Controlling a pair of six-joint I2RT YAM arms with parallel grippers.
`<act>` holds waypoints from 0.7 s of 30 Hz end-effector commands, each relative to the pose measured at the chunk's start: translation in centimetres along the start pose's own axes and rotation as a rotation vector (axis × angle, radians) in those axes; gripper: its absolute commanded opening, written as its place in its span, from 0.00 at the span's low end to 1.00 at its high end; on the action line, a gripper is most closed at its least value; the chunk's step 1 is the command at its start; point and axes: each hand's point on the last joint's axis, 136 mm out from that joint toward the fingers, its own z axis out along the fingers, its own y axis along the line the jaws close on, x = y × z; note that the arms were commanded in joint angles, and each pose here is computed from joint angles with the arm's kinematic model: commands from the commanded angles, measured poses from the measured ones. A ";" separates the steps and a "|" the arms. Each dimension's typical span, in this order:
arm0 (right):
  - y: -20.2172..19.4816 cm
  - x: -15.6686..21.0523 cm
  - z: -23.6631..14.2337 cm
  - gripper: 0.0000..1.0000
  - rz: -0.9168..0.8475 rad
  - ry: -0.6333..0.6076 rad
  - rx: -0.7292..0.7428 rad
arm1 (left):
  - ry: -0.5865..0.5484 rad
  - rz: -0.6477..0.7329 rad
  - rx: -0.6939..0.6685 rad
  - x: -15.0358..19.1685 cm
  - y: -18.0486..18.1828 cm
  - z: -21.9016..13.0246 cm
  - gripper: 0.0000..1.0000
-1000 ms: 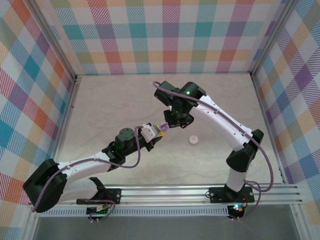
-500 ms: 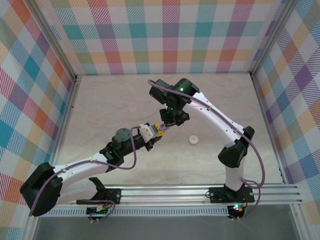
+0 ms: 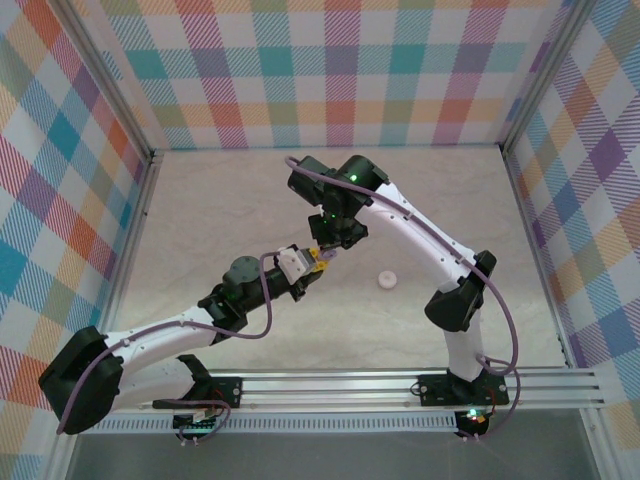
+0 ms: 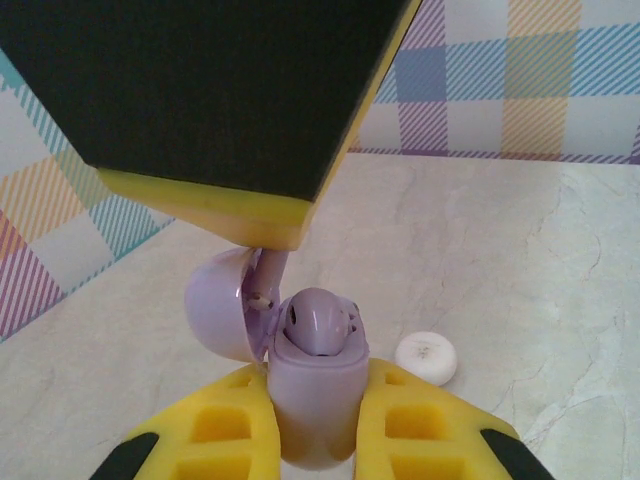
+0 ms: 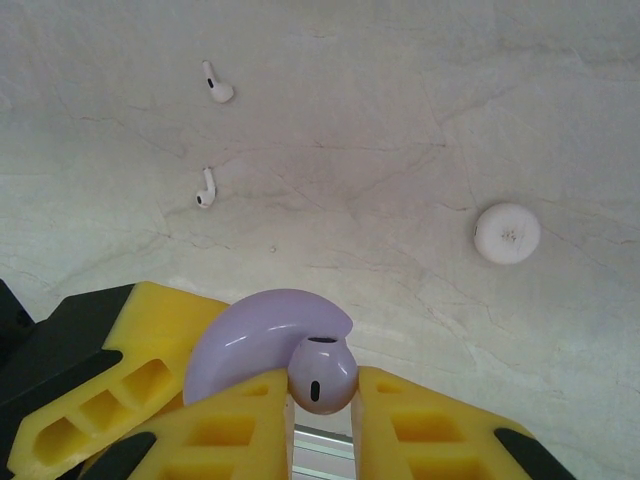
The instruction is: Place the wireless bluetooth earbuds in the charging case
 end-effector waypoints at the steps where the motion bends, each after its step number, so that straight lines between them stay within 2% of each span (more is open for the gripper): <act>1: -2.5 3.1 -0.6 0.22 -0.007 0.118 0.109 | -0.054 0.034 -0.006 -1.9 -0.1 -0.4 0.00; 21: -2.8 3.8 0.4 0.23 -0.032 0.160 0.139 | 0.012 0.066 -0.034 -1.0 0.4 -0.5 0.00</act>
